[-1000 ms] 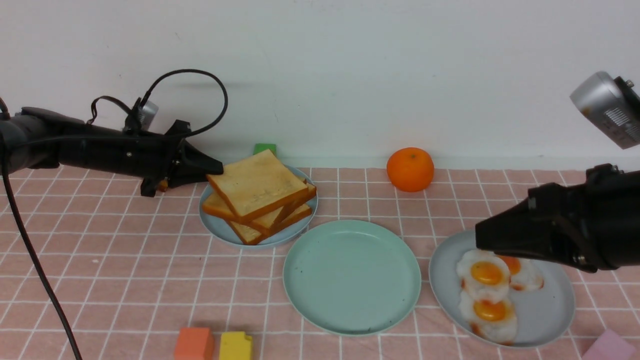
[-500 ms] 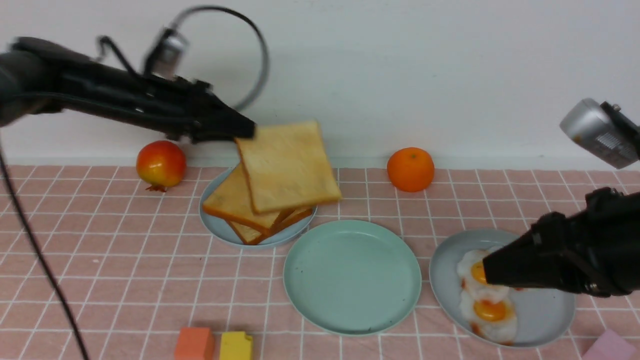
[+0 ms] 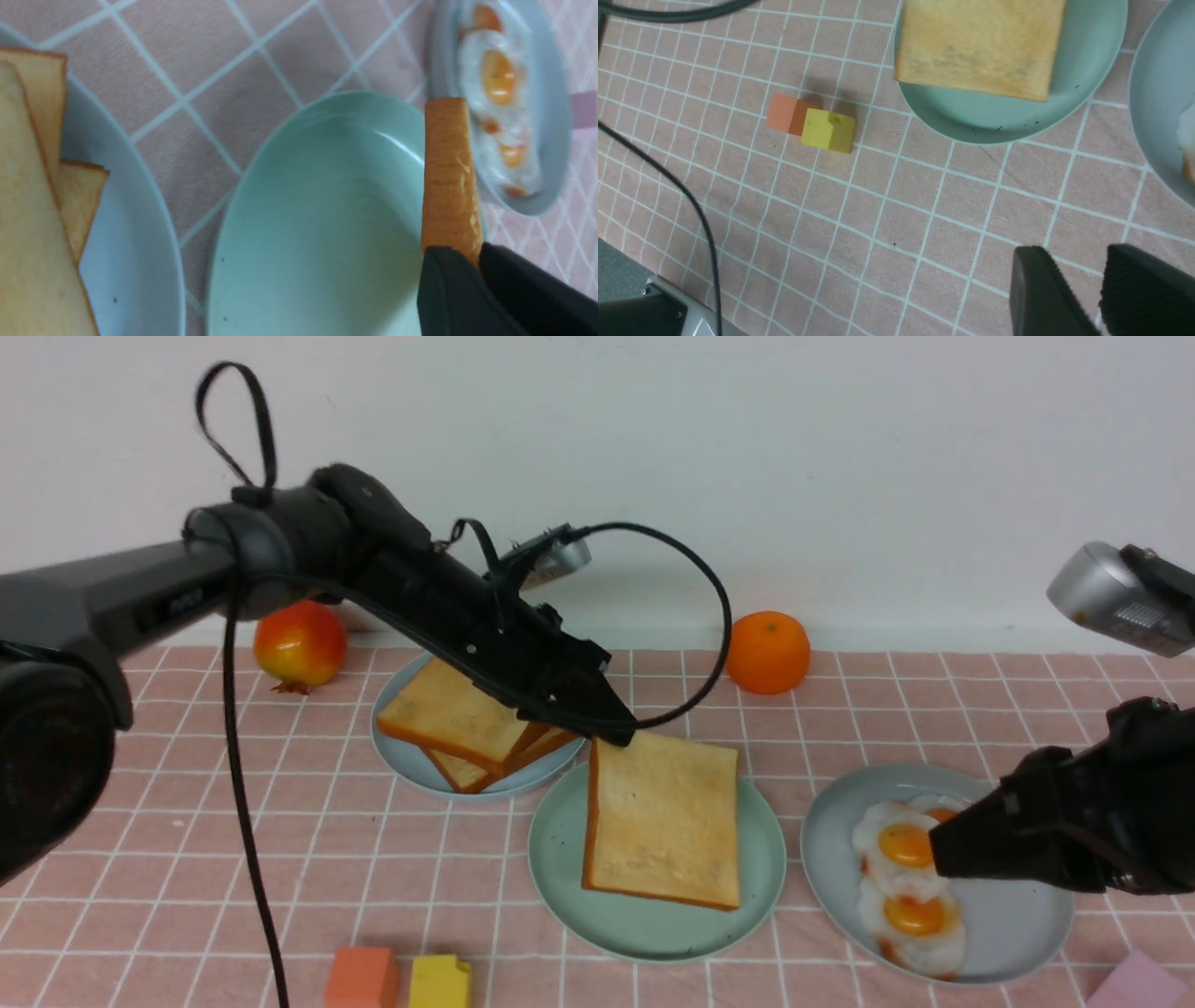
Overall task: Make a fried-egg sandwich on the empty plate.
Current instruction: Use the left arm to put a slice of bread into the empty plate in the middle, then use the right arm to grab a fried egg
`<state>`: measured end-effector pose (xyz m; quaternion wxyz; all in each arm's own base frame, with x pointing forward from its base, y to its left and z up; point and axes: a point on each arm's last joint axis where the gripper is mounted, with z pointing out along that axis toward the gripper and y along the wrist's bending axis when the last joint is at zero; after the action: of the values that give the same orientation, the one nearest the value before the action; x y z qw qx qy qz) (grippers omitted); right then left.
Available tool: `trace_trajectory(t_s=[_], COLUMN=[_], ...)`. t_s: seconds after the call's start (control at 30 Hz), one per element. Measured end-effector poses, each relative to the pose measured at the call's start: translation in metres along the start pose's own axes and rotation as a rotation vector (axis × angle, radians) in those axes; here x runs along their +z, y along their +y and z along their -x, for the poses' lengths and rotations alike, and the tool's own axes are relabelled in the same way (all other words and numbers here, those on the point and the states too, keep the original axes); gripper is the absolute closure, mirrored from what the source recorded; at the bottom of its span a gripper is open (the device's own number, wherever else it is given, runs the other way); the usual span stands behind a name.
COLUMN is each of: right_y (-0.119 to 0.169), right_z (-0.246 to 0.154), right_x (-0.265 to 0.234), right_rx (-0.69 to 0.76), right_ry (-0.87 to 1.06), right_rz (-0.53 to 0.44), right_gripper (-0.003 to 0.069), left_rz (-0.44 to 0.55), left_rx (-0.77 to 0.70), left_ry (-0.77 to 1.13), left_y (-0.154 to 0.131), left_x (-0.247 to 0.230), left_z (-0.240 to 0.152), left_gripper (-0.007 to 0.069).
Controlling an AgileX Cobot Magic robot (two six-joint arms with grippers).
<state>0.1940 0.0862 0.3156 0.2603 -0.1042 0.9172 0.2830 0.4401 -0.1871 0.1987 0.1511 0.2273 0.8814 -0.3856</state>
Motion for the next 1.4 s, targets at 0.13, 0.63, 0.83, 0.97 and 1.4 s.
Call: trace_trajectory(t_s=[0.13,0.63,0.83,0.97,1.4], right_y=[0.000,-0.017,-0.052,-0.074,-0.143], right_z=[0.000,0.005,0.012,0.015,0.021], right_x=[0.000,-0.002,0.001,0.021,0.094], right_rx=[0.018,0.078,0.234,0.325,0.560], right_ry=[0.000,-0.043,-0.034,0.012,0.036], right_rz=[0.000,-0.118,-0.209,-0.236,-0.300], right_gripper=[0.0417,0.0208,0.0078,0.0092,0.0196], left_rz=[0.013,0.096,0.142,0.188,0.240], left_rx=[-0.018,-0.011,-0.015,0.012,0.204], left_ry=[0.006,0.042,0.023,-0.006,-0.061], left_y=[0.005,0.010,-0.006,-0.025,-0.113], left_x=[0.005,0.003,-0.027,-0.055,-0.141], left_z=[-0.002,-0.004,0.002,0.006,-0.001], left_gripper=[0.0533,0.0151,0.0005,0.0018,0.0214])
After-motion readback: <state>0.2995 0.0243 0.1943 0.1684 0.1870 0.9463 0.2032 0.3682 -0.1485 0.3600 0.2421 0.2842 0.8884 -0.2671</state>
